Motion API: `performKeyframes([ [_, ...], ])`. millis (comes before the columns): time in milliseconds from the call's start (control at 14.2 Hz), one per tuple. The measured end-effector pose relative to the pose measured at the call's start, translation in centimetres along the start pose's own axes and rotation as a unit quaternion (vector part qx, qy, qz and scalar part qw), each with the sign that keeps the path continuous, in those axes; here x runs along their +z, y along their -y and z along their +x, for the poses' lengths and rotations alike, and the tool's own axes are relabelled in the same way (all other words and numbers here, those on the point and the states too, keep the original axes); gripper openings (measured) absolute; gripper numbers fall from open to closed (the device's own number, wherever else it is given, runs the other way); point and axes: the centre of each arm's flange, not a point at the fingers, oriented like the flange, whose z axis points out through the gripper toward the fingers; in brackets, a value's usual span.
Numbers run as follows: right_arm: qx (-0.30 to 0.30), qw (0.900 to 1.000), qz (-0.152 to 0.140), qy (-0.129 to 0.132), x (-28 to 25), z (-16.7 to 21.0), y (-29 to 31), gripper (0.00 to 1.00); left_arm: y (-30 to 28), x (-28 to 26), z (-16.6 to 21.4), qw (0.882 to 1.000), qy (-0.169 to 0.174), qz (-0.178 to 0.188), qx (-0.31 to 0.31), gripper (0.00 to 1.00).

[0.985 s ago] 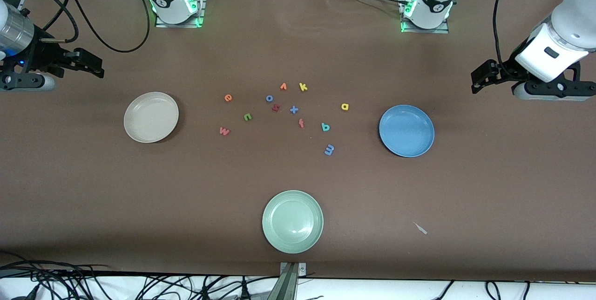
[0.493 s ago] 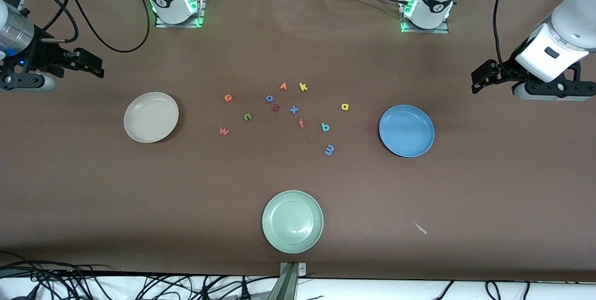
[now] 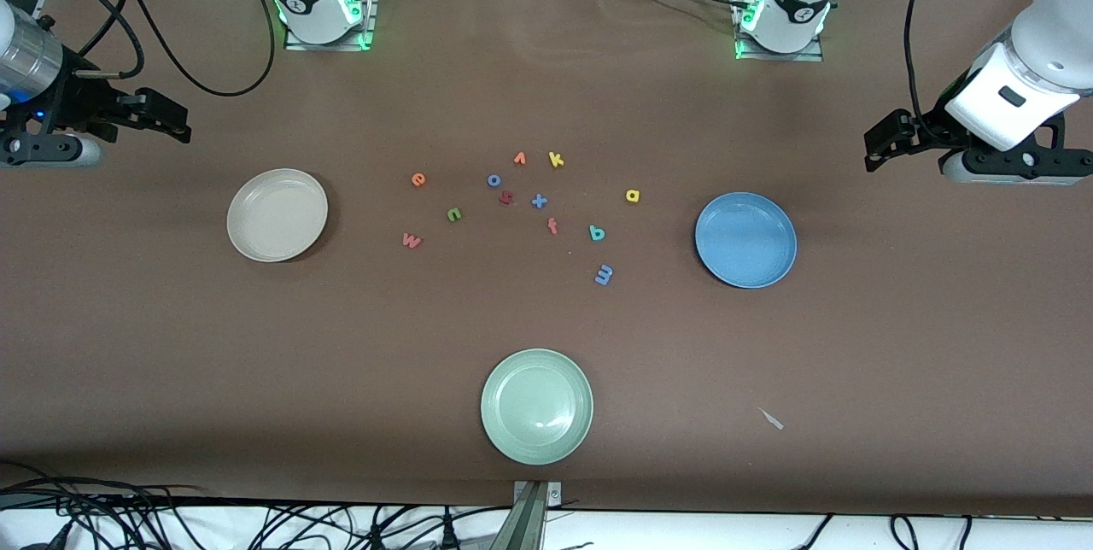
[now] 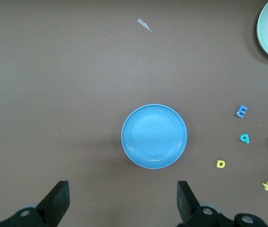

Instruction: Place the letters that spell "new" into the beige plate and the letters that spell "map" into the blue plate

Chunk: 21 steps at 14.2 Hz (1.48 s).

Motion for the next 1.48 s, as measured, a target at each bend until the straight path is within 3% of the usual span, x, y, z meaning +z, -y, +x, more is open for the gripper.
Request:
performKeyframes([
  [1197, -0.041, 0.999, -0.003, 0.011, 1.8, 0.8, 4.3, 1.0, 0.0, 0.0, 0.0, 1.0, 0.0, 0.0, 0.0, 1.0],
  [1478, -0.091, 0.995, -0.034, 0.032, 6.8, 3.3, 9.1, 1.0, 0.0, -0.1, 0.0, 1.0, -0.001, 0.0, 0.0, 1.0],
])
